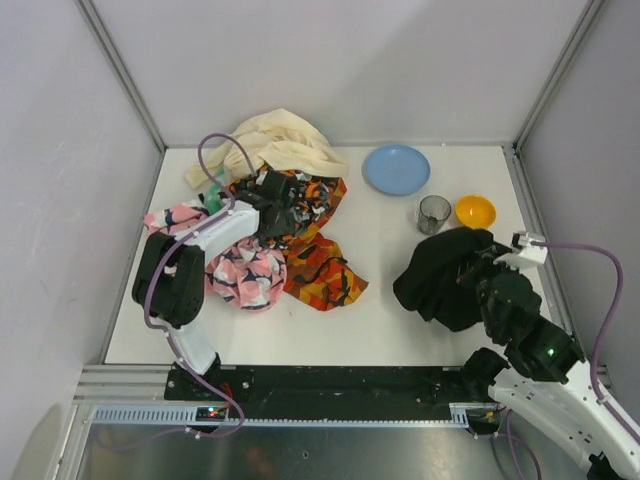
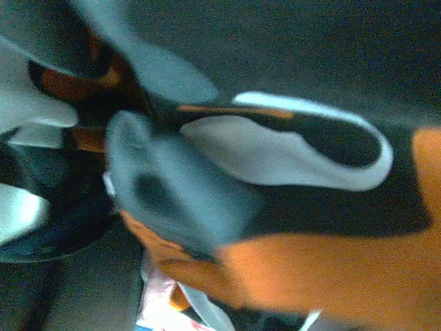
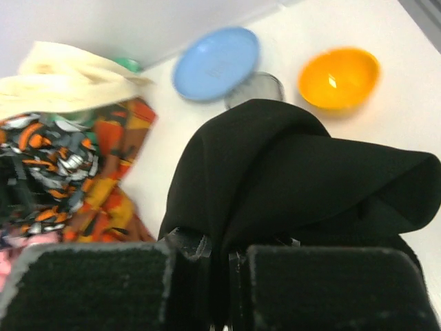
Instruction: Pick out a specific cloth from the pile
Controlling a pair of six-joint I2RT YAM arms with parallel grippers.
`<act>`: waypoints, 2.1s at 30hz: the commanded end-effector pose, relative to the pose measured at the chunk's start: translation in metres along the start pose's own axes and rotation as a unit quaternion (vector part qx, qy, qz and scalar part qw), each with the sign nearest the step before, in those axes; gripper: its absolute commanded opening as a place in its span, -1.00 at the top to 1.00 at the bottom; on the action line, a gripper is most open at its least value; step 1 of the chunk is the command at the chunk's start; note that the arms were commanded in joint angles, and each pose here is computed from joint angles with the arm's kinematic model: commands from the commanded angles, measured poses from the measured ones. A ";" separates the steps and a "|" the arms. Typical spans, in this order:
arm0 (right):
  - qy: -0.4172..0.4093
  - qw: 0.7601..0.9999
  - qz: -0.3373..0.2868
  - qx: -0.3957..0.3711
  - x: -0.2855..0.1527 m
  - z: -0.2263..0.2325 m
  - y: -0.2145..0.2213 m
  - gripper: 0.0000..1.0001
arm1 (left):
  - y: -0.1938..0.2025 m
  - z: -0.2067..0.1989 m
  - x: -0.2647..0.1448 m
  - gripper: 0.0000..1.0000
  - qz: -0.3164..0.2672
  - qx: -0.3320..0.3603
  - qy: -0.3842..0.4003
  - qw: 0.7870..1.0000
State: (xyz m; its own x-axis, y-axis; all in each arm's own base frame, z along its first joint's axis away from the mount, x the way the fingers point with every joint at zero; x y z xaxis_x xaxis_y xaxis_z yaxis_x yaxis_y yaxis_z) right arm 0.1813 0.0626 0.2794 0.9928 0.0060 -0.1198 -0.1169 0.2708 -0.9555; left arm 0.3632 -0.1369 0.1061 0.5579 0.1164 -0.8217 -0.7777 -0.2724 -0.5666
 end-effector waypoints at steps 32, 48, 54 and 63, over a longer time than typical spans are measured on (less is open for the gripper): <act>0.106 0.993 0.032 0.039 0.003 -0.043 0.013 -0.99 | 0.032 0.022 -0.209 -0.99 -0.167 -0.034 0.261 0.950; -0.014 0.994 -0.109 0.020 0.001 -0.004 -0.069 -0.99 | 0.015 0.058 -0.230 -0.99 -0.250 -0.088 0.236 0.935; -0.012 0.994 -0.109 0.014 0.008 -0.002 -0.069 -0.99 | 0.014 0.060 -0.229 -0.99 -0.257 -0.092 0.228 0.935; 0.018 0.994 -0.106 0.010 0.010 -0.010 -0.067 -0.99 | 0.013 0.064 -0.230 -0.99 -0.262 -0.102 0.224 0.933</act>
State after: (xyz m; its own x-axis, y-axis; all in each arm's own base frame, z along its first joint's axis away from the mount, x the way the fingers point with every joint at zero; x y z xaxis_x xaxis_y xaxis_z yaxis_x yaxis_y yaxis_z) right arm 0.2006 0.0438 0.3192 0.9991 -0.0371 0.0199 0.0293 0.2725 -0.9617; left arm 0.2050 -0.1105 0.2787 0.9309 -0.1445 -0.3356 -0.3645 -0.4301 -0.8259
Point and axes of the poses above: each gripper's point midway between its finger pads, its own x axis out along the fingers, its own z axis along the line the jaws close on, y = z × x, the point moved 4 cm from there along -x, back along the fingers, and after that the axes turned 8 degrees about -x, right-handed, at the moved point
